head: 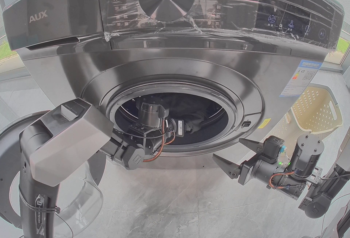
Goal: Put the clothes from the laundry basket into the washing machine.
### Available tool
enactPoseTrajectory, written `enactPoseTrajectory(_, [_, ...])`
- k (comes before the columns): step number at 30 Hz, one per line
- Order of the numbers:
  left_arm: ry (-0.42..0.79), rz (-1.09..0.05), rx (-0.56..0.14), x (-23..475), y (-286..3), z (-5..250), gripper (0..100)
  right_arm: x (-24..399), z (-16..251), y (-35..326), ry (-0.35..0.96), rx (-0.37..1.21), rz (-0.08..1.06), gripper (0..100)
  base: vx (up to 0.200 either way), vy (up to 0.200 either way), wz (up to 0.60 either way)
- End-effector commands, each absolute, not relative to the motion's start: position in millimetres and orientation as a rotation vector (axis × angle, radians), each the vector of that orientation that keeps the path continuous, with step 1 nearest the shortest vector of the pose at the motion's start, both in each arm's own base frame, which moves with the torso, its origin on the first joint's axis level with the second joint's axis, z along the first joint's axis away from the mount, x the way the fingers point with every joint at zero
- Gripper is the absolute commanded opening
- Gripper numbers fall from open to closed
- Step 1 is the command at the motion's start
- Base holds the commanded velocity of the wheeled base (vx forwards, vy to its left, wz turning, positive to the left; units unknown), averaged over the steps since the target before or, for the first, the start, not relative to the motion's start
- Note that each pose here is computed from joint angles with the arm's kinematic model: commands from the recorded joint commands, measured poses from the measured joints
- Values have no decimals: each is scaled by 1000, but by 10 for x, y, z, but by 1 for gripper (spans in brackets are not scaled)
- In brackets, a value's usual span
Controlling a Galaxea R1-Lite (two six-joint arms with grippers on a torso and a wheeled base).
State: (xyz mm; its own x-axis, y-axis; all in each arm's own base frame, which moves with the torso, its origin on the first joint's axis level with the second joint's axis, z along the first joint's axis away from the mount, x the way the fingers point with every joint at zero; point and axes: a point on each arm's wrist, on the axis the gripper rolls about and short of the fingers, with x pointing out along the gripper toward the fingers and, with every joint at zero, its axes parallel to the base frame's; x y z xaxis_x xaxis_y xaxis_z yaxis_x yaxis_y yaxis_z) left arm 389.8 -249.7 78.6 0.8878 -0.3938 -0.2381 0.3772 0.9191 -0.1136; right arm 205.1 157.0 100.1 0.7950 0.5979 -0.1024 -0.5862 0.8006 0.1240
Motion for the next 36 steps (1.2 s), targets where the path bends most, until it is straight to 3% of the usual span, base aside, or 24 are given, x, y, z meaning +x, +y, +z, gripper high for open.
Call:
enactPoseTrajectory(1, [281,-472,-35,3636,-2488,937,100,2052,1010,1568,135,89,637,100,0,0,0])
enactPoseTrajectory(14, [259,-613,-35,3479,-2455,1105,100,2055,1019,1571,130,90,637,100,0,0,0])
enactPoseTrajectory(25, [144,-602,-68,3828,-2653,731,100,2053,1003,1575,138,88,640,100,0,0,0])
enactPoseTrajectory(26, [138,-602,-70,3847,-2666,700,0,2056,1004,1572,136,88,638,100,0,0,0])
enactPoseTrajectory(33, [32,-529,-123,4069,-2763,767,0,2051,989,1574,144,86,641,100,0,0,0])
enactPoseTrajectory(36, [-54,-402,-192,4324,-2711,895,0,2046,987,1575,145,85,642,100,0,0,0])
